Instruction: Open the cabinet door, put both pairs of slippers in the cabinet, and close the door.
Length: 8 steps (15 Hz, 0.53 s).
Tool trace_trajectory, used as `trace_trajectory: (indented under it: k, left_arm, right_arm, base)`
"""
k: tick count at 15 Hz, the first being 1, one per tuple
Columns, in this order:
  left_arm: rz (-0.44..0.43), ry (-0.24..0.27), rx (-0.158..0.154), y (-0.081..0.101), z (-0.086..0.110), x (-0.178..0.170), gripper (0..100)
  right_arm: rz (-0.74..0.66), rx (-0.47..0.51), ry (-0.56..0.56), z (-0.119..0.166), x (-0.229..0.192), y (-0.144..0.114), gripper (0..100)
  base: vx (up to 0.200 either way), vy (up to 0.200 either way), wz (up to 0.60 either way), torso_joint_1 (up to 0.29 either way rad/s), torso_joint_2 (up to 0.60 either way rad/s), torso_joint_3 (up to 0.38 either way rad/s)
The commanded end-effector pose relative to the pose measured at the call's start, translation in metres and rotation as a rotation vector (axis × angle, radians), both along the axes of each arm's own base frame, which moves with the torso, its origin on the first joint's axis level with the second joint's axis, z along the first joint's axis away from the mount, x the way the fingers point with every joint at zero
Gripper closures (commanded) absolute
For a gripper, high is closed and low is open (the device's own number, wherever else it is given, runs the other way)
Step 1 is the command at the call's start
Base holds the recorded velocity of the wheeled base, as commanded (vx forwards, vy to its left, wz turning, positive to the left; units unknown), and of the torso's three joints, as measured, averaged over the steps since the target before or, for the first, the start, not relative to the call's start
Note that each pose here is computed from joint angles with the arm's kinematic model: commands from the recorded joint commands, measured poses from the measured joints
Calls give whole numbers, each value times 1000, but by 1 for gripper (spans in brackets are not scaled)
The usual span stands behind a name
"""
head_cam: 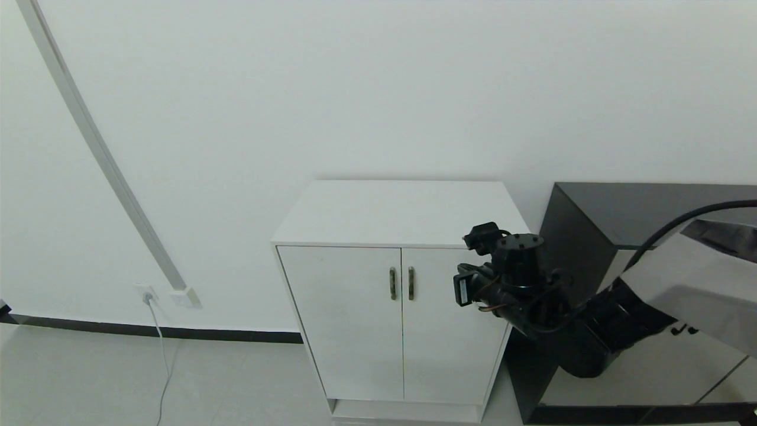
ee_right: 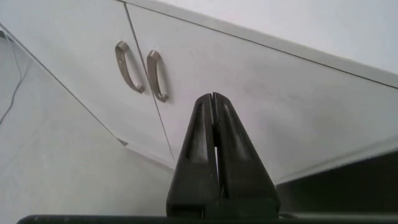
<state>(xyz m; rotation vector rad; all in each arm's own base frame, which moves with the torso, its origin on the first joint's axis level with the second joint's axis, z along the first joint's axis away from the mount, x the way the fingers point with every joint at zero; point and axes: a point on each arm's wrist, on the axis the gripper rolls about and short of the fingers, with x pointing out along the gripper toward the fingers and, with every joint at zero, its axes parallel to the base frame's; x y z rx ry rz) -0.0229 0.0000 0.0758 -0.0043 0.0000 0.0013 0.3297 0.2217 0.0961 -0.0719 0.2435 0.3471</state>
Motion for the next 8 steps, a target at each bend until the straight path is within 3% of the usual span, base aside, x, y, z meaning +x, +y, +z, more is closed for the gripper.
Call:
trace_trajectory:
  k: [1,8]
  left_arm:
    - [0,0,0,0,0,0,100]
    - [0,0,0,0,0,0,100]
  right_arm:
    - [-2,26,-40,28,-25,-17,100]
    - [-58,34,-54,46,-85,-67,100]
  base:
    - [0,0,0,0,0,0]
    - [0,0,0,0,0,0]
